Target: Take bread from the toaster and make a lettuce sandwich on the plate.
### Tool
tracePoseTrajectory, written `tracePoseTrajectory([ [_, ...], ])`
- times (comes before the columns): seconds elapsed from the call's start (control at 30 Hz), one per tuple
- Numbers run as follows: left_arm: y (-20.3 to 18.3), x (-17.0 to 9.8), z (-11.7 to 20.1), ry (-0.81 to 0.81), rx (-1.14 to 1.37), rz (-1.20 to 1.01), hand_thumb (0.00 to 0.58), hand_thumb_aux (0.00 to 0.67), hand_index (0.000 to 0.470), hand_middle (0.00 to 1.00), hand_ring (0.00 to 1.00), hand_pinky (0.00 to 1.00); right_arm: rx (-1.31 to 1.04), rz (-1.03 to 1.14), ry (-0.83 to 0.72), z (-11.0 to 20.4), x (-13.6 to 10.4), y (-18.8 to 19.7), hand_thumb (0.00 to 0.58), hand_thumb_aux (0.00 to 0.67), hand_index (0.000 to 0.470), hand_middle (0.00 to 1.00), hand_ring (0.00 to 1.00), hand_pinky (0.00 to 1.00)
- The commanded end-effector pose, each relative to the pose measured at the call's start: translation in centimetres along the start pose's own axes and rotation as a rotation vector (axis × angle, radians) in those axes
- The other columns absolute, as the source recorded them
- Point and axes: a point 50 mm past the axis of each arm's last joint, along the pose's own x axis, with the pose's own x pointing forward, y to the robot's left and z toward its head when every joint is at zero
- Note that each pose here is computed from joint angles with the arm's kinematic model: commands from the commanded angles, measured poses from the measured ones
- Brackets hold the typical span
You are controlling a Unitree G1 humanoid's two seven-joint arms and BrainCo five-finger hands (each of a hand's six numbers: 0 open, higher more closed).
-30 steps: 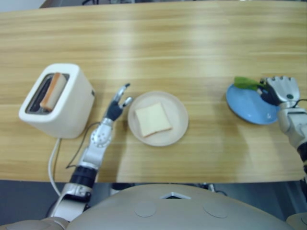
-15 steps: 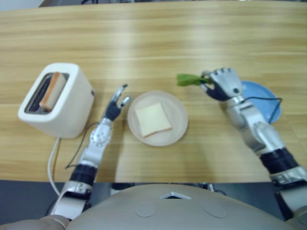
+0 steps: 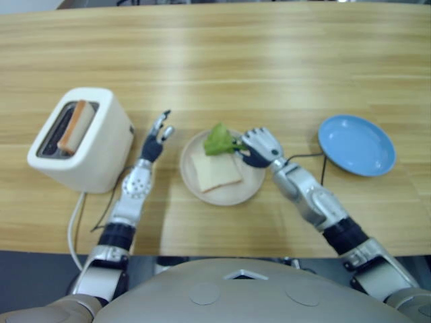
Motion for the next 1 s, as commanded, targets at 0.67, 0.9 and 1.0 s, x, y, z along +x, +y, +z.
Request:
tracePoseTrajectory([
  [0.67, -0.2, 0.2, -0.7, 0.023, 0.016, -0.019, 0.0, 0.0, 0.0, 0.0, 0.0, 0.0, 0.128, 0.13, -0.065, 2.5, -1.7, 0.4, 0.58, 0.67, 0.46, 1.0, 1.0, 1.0],
  [0.9, -0.2, 0.1, -0.7, 0.024, 0.021, -0.022, 0.0, 0.0, 0.0, 0.0, 0.0, 0.0, 0.136, 0.179, -0.076, 2.7, -1.9, 0.9, 0.58, 0.67, 0.46, 1.0, 1.0, 1.0],
  [1.0, -0.2, 0.1, -0.8, 0.025, 0.024, -0.022, 0.0, 0.0, 0.0, 0.0, 0.0, 0.0, 0.13, 0.209, -0.075, 2.5, -2.2, 1.0, 0.562, 0.552, 0.379, 1.0, 1.0, 1.0],
])
